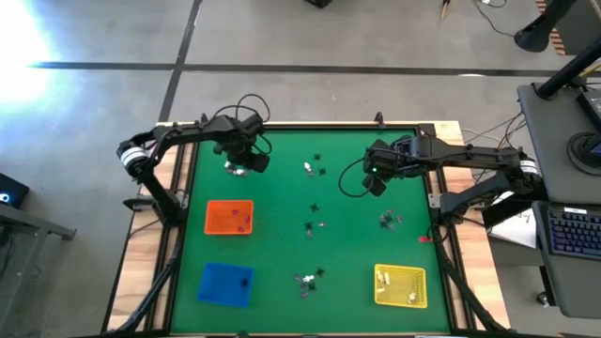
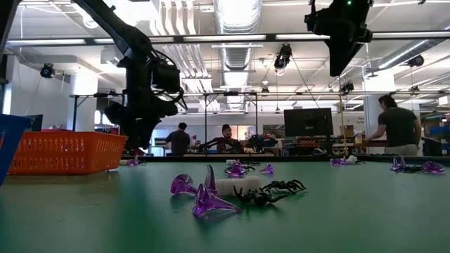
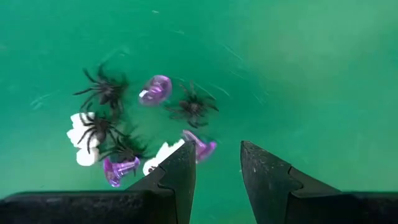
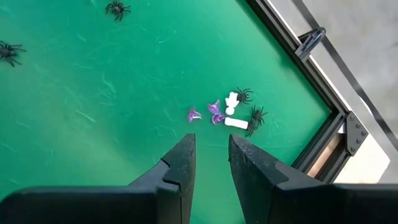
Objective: Sort Halloween decoration
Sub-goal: Put the black spider toy into the blue bin
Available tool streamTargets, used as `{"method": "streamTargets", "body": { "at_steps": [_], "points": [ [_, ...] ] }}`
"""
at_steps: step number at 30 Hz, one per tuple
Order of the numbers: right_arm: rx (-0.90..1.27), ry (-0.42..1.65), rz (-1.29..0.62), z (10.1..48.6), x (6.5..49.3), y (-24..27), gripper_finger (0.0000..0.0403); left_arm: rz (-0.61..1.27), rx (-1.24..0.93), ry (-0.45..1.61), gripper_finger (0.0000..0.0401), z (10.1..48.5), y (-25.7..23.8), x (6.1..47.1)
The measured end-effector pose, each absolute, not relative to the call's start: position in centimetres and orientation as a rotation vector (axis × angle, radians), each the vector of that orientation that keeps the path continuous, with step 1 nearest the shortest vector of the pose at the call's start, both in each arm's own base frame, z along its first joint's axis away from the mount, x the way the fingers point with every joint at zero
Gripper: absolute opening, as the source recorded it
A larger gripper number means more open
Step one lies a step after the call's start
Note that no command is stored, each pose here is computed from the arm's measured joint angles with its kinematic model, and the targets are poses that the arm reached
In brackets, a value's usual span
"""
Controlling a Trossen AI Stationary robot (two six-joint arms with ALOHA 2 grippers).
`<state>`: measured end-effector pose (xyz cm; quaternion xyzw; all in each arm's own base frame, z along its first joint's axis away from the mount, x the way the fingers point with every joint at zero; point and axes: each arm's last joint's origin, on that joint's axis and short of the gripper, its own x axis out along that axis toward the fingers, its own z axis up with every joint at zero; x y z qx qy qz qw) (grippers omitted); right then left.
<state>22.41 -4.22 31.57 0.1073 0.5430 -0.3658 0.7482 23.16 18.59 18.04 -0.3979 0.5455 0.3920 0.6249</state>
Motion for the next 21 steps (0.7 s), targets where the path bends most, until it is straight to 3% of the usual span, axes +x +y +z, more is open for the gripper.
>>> {"method": "streamTargets", "body": {
  "at_steps": [21],
  "points": [
    [0.249, 1.181, -0.796, 31.6, 22.5, -4.2, 0.0089, 0.974, -0.995, 1.264, 0.0109, 14.7, 20.4, 23.6]
  ]
}}
